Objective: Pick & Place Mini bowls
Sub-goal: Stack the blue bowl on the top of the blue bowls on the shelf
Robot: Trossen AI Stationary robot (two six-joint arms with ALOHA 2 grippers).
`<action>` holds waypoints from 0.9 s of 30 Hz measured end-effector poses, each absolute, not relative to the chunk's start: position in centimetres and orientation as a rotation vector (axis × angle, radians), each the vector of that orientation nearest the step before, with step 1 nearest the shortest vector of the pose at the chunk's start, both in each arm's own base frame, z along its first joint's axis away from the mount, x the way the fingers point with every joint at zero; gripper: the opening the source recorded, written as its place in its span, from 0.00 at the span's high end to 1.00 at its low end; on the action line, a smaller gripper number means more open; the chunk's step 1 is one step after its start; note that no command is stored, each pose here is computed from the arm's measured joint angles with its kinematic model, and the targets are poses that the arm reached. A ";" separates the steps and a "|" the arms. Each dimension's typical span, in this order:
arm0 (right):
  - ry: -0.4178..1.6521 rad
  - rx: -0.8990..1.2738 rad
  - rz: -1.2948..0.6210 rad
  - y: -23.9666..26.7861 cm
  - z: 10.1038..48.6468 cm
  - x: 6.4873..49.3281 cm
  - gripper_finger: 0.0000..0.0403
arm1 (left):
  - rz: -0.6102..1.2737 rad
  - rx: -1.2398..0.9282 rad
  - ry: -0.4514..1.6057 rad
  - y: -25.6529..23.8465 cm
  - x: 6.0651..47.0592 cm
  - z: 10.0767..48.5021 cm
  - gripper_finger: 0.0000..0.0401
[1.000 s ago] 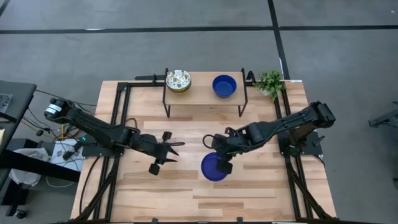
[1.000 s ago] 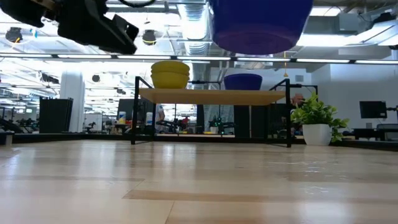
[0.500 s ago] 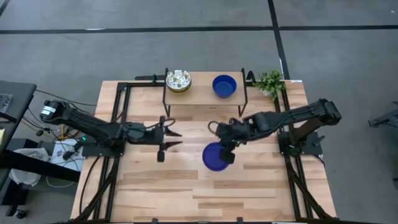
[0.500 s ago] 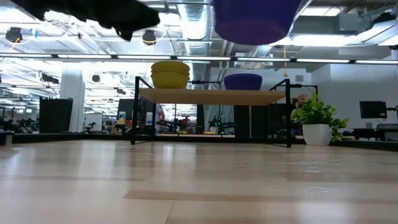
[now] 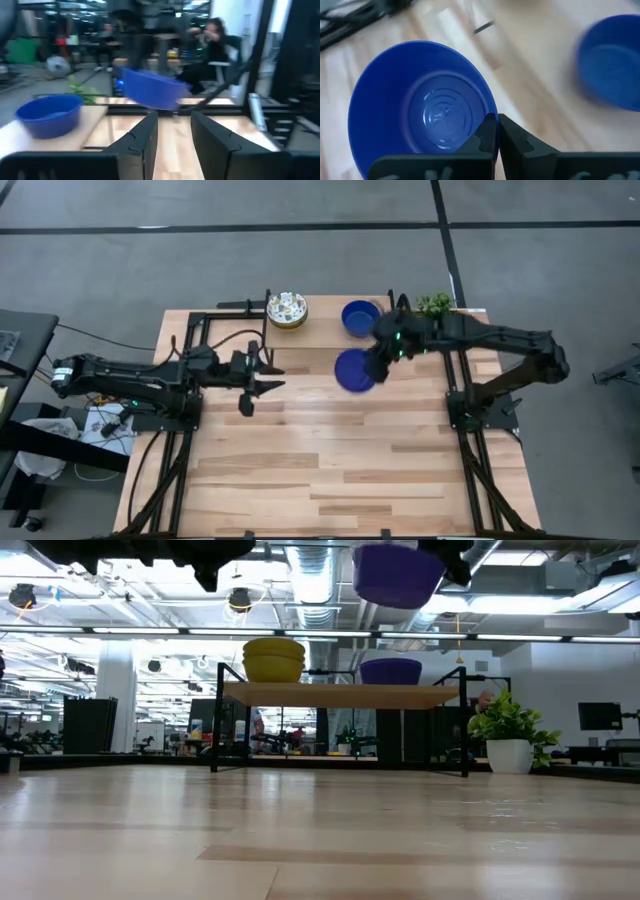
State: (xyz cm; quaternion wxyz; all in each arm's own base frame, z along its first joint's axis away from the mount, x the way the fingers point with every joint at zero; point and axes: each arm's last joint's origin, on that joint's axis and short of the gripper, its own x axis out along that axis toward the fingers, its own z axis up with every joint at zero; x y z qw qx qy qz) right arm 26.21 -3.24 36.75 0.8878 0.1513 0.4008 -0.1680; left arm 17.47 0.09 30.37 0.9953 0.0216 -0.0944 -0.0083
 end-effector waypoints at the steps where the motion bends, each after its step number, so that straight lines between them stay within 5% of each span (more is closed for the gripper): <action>1: 0.823 0.327 -0.373 -4.0 36.9 26.0 1.00 | -0.045 0.039 -0.186 0.2 17.4 30.4 0.71; 27: 0.651 0.645 -0.765 -18.2 36.7 20.8 1.00 | -0.153 0.029 -0.041 0.1 18.0 28.8 0.71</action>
